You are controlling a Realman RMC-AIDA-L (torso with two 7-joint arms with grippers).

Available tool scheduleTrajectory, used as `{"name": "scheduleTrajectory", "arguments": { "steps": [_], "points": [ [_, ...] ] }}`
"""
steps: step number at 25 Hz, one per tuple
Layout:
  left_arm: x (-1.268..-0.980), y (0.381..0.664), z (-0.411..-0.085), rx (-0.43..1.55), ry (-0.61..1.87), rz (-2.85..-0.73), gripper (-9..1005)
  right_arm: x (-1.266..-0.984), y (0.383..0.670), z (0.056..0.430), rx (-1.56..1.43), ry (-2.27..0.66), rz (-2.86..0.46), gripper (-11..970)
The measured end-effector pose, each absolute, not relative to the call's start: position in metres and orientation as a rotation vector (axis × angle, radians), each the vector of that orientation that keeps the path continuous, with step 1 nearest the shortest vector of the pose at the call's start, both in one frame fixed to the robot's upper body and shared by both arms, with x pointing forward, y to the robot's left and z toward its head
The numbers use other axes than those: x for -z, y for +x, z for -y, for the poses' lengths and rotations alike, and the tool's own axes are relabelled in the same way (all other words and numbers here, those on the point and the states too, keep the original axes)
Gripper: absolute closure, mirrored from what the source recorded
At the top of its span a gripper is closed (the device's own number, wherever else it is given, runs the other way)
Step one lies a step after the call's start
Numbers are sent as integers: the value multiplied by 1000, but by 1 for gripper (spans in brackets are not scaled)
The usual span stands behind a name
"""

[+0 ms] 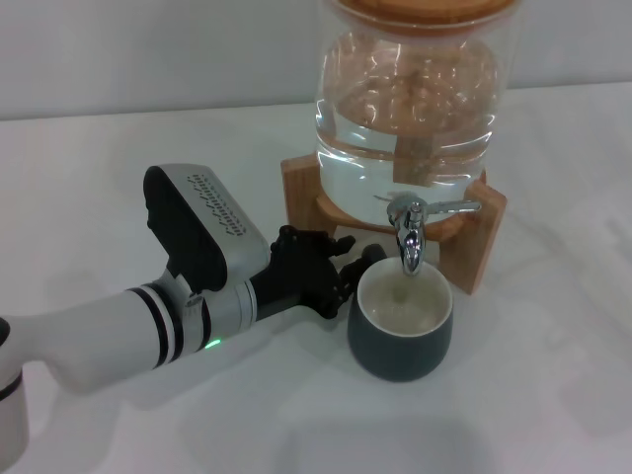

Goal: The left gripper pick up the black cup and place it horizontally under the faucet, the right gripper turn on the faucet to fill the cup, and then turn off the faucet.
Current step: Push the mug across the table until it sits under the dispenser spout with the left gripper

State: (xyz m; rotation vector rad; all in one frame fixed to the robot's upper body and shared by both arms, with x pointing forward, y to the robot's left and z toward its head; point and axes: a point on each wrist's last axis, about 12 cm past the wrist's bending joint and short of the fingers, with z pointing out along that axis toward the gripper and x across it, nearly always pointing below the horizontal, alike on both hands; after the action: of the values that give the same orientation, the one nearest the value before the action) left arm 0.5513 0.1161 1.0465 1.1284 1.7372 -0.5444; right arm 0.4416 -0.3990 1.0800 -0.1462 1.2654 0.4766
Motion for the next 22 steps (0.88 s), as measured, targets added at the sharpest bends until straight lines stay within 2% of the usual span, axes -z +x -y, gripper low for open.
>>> {"name": "scheduleTrajectory", "arguments": {
  "steps": [10, 16, 22],
  "points": [
    [-1046, 552, -117, 539, 1124, -1745, 587, -1080, 442, 399, -480, -145, -1266, 196],
    [-1043, 550, -123, 536, 1097, -1763, 464, -1081, 442, 400, -478, -145, -1266, 196],
    [-1039, 548, -144, 530, 996, -1800, 467, -1080, 440, 400, -476, -143, -1269, 196]
  ]
}}
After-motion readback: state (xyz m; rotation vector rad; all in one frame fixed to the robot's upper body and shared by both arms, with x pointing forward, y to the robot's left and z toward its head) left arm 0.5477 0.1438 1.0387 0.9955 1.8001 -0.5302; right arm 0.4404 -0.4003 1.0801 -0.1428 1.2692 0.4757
